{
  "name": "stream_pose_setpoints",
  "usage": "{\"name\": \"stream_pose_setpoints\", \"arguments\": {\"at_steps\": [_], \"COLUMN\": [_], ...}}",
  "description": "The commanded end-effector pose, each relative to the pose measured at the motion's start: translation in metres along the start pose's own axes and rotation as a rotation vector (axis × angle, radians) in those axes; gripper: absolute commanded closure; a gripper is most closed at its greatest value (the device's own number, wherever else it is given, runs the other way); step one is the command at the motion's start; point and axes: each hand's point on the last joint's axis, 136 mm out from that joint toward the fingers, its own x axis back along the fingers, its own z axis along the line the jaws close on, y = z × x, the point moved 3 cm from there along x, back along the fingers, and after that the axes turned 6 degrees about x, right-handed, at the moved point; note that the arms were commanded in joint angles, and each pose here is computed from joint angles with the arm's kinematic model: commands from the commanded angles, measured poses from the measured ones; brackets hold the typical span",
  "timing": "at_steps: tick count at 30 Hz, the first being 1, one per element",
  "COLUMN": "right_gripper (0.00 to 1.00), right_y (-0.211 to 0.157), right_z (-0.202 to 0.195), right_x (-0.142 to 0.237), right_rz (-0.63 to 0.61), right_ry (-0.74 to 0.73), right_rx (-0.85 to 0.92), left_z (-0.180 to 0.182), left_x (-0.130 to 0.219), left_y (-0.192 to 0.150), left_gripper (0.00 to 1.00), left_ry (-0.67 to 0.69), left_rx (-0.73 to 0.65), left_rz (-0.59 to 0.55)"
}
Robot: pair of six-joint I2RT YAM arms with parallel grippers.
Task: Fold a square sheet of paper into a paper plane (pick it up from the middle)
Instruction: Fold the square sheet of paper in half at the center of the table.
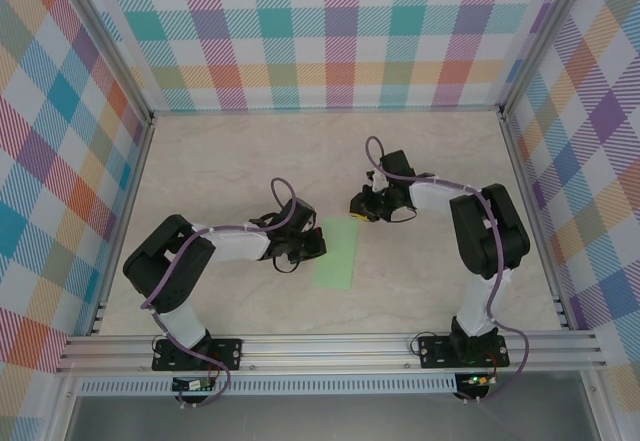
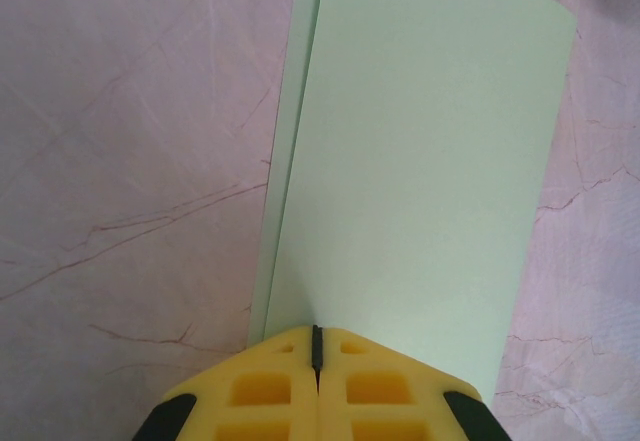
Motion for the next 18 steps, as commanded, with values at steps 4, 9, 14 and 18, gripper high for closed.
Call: {"name": "stream_pose_setpoints", "arguments": {"at_steps": [4, 9, 14, 18], "right_gripper": [0.84, 0.84, 0.83, 0.81], "right_y": [-0.011, -0.019, -0.007, -0.006], "right_z": [-0.021, -0.034, -0.011, 0.013], "right_x": [-0.018, -0.026, -0.002, 0.025], "right_rz": [0.048, 0.084, 0.034, -0.024], "right_ry": [-0.04, -0.07, -0.062, -0.025], "right_rx": [-0.071, -0.089, -0.043, -0.004], "left_z": [0.046, 0.046, 0.043, 0.041], "left_x": [-0.007, -0.008, -0.008, -0.007], "left_y": [-0.027, -0.027, -0.026, -0.024], "left_gripper": [1.0, 1.0, 1.0, 1.0], "left_ry": [0.181, 0.182, 0.177, 0.175], "left_rx": [0.014, 0.016, 0.013, 0.008], "left_rz": [0.083, 0.086, 0.086, 0.082]}}
